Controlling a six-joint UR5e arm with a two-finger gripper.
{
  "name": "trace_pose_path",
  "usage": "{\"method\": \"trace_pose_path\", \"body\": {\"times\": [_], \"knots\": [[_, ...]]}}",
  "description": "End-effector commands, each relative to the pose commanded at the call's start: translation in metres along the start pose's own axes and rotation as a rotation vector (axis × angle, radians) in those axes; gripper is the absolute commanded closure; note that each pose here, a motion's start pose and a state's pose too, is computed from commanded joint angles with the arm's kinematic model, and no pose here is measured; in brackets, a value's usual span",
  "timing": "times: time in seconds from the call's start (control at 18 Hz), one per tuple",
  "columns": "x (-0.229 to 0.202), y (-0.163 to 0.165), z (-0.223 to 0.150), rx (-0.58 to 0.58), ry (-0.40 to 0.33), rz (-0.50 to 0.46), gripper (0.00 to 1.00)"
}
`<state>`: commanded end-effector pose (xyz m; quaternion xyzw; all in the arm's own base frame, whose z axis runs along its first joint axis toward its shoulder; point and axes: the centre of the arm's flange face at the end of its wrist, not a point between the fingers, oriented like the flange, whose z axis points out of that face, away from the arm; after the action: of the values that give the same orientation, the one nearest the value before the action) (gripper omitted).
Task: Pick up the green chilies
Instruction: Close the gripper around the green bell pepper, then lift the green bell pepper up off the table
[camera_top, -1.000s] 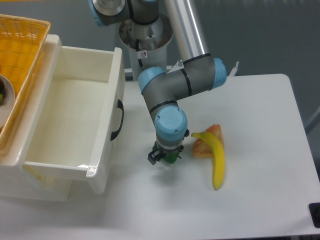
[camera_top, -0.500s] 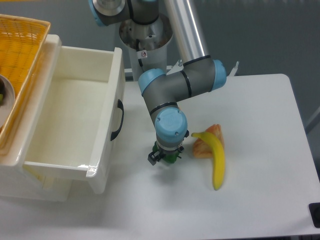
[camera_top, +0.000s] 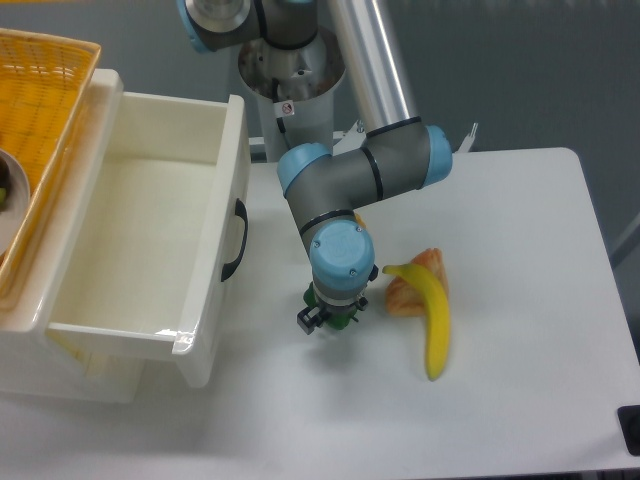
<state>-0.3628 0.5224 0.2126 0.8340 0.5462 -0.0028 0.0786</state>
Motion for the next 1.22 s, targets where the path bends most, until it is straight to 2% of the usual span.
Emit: {"method": "trace_pose_path", "body": {"times": [0.33,0.5,0.89,1.22], "knots": [[0.004,0.0,-0.003,0.009,0.004,0.007,0.42],[0.006,-0.003,-0.013,0.03,0.013,0.015,0.49],[0.003,0.0,-0.06,0.105,0.034,0.176,0.49],[-0.006,0.018,-0.111,0.193,0.031,0.374,0.49]]}}
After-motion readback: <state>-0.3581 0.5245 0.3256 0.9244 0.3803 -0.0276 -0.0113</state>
